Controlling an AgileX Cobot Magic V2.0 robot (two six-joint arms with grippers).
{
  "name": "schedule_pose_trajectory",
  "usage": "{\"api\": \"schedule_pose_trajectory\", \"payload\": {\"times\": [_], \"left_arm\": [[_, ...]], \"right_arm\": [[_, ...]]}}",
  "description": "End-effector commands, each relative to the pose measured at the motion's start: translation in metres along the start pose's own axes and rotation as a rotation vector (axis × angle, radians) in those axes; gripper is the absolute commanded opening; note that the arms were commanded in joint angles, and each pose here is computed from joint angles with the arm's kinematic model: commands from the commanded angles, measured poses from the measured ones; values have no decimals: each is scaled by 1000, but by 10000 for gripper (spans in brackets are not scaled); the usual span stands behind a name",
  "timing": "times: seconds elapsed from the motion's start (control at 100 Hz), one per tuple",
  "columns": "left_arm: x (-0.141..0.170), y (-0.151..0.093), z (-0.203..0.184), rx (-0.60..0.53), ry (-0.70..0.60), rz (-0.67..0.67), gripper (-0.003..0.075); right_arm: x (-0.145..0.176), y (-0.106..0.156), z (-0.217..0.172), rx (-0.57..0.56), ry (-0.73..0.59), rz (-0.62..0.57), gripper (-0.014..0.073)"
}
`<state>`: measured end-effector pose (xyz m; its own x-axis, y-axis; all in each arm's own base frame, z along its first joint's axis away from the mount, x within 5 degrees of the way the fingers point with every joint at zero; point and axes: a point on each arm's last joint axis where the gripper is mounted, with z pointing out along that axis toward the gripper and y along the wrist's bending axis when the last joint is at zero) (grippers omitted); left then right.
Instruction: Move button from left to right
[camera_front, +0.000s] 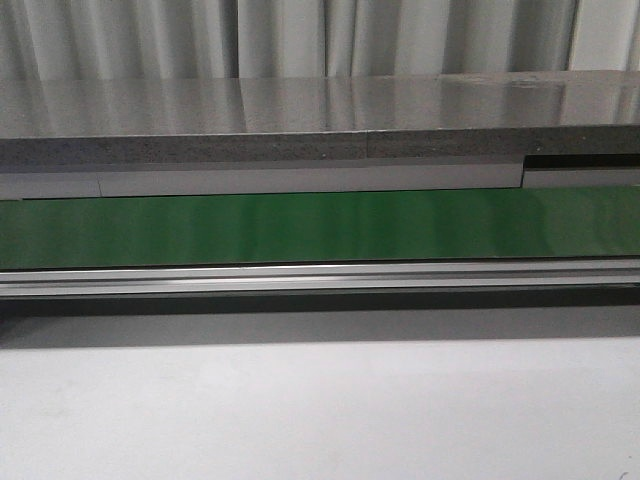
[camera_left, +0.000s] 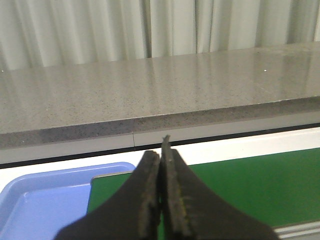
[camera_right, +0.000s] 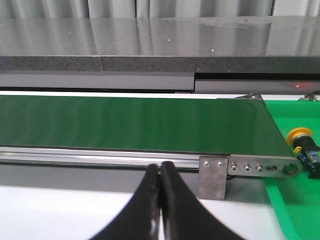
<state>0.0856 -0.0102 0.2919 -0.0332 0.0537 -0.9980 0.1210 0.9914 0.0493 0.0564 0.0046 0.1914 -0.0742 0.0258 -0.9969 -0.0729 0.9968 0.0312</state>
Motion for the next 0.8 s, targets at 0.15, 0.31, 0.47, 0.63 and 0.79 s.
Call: {"api": "schedule_pose_trajectory", "payload": {"times": [0.15,0.31,0.47,0.63,0.79], "left_arm": [[-3,-1,-9,12,-177,-12,-20],[19,-3,-16,15,-194,-15,-20],[43,-1,-22,-27,-192,-47,-20],[62,0,-26,-59,-197,-51,-20],[76,-1,-30,-61,-213,-59,-20]], "right_arm": [[-14,0,-3,2,-118,-10,-68],[-14,0,-3,2,-118,-10,-68],[-14,0,-3,2,-118,-10,-68],[-14,0,-3,2,-118,-10,-68],[-14,0,-3,2,-118,-10,-68]]}}
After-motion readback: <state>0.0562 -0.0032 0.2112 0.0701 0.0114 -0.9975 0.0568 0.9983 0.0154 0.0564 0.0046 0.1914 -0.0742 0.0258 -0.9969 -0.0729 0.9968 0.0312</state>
